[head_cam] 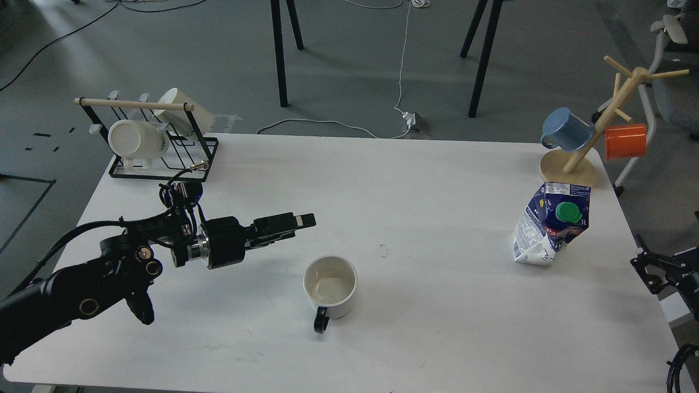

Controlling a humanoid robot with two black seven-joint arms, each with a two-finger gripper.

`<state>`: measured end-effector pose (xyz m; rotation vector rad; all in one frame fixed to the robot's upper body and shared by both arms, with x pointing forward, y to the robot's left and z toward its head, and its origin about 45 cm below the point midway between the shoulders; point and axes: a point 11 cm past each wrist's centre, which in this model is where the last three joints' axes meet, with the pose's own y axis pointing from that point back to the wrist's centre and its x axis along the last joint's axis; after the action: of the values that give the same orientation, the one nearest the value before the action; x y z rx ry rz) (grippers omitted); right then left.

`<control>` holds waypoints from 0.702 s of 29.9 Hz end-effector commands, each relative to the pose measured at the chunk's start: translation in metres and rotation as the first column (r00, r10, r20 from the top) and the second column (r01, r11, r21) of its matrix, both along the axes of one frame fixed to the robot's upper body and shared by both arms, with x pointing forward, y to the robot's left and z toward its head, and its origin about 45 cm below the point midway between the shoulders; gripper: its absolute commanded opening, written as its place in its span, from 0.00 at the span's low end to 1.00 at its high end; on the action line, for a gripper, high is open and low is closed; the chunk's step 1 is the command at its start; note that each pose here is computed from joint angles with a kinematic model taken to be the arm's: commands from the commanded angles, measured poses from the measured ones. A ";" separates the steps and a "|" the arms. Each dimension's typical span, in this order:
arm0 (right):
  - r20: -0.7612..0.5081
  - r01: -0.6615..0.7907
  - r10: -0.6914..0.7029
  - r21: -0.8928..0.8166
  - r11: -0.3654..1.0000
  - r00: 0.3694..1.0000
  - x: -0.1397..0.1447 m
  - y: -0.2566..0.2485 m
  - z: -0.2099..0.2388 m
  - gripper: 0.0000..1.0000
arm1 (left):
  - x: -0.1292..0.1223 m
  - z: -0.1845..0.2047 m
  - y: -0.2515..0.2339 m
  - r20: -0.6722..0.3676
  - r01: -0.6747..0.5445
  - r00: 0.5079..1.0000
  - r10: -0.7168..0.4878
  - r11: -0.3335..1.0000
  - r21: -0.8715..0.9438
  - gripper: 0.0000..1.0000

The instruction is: Place cup and milk with both arms

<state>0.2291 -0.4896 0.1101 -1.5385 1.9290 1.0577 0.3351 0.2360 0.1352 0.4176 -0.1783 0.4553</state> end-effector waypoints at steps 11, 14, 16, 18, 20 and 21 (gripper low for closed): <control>-0.094 -0.043 0.081 0.353 0.935 0.992 -0.071 0.125 -0.052 0.98 | 0.004 0.002 0.036 -0.072 -0.142 0.988 0.137 0.987 -0.071 0.99; -0.077 -0.040 0.072 0.356 0.934 0.994 -0.065 0.124 -0.049 0.98 | 0.000 -0.003 0.037 -0.083 -0.144 0.987 0.138 0.987 -0.066 0.99; -0.065 -0.042 0.069 0.359 0.932 0.995 -0.060 0.124 -0.047 0.98 | -0.002 -0.005 0.038 -0.089 -0.146 0.986 0.141 0.987 -0.064 0.99; -0.049 -0.054 0.077 0.364 0.930 0.996 -0.052 0.127 -0.044 0.98 | -0.003 -0.006 0.038 -0.090 -0.147 0.986 0.141 0.987 -0.064 0.99; -0.037 -0.063 0.082 0.365 0.929 0.996 -0.047 0.129 -0.042 0.98 | -0.004 -0.007 0.039 -0.094 -0.148 0.985 0.142 0.987 -0.063 0.99; -0.033 -0.066 0.083 0.365 0.929 0.996 -0.045 0.129 -0.041 0.98 | -0.006 -0.009 0.038 -0.101 -0.150 0.985 0.143 0.987 -0.064 0.99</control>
<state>0.1773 -0.3624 0.0660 -1.3813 1.6133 1.4133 0.3321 0.2740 0.1294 0.3813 -0.0484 0.5831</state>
